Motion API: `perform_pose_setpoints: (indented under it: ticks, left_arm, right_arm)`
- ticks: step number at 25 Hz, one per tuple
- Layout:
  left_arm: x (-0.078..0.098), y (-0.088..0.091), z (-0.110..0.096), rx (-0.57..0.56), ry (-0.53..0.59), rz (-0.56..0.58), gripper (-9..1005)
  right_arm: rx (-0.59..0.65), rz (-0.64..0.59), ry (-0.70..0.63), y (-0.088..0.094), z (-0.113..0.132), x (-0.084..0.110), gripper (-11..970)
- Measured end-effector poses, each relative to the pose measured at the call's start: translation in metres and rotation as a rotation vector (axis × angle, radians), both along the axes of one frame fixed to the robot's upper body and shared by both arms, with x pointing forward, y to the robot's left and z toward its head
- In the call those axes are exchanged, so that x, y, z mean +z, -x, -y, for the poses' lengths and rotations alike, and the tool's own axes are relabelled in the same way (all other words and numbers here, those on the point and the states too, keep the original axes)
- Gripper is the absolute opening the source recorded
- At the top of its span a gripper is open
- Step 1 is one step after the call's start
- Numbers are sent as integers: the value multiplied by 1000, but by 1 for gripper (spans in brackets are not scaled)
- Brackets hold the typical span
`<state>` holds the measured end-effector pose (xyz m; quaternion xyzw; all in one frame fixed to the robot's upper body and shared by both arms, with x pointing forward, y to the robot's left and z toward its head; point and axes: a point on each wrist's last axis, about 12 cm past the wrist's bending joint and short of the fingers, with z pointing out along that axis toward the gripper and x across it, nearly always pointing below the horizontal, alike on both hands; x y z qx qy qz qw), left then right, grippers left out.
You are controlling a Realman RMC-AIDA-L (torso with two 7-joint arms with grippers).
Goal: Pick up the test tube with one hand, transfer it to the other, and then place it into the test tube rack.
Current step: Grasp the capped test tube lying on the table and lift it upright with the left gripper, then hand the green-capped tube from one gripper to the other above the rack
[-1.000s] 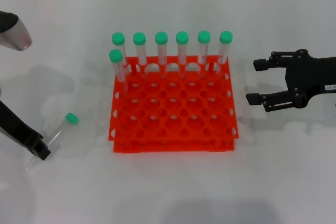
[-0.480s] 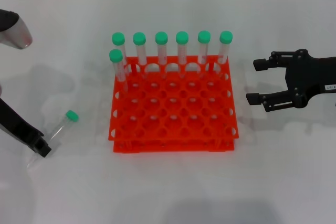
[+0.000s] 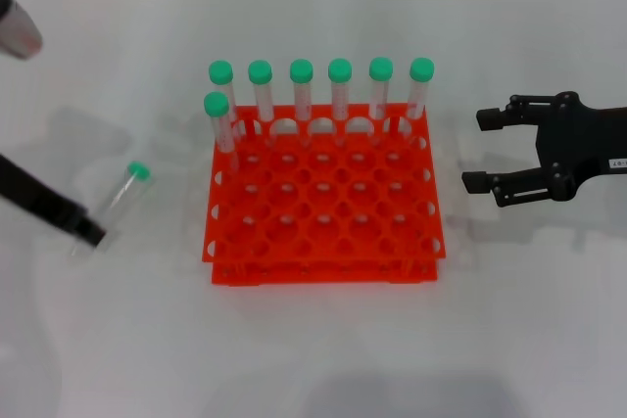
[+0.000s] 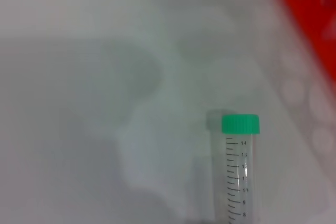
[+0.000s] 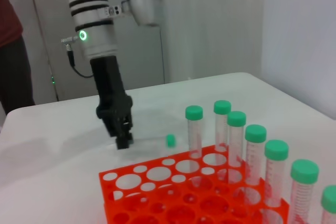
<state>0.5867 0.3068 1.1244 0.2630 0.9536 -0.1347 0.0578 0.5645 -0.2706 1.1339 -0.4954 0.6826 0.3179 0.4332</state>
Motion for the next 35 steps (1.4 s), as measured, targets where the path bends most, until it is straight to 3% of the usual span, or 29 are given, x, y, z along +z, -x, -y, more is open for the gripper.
perform_pose_setpoints:
  ticks: [9, 18, 29, 35]
  left_arm:
    - [24, -6, -23, 120, 303, 314, 194]
    - [50, -11, -26, 113, 604, 663, 195]
    - [53, -26, -7, 80, 685, 734, 194]
    - [52, -29, 19, -33, 709, 749, 194]
  right_arm:
    - [-19, 2, -12, 1, 2, -1, 842]
    - [-34, 7, -16, 0, 5, -1, 841]
    - [-45, 24, -22, -1, 6, 0, 841]
    - [-44, 27, -34, -1, 4, 1, 840]
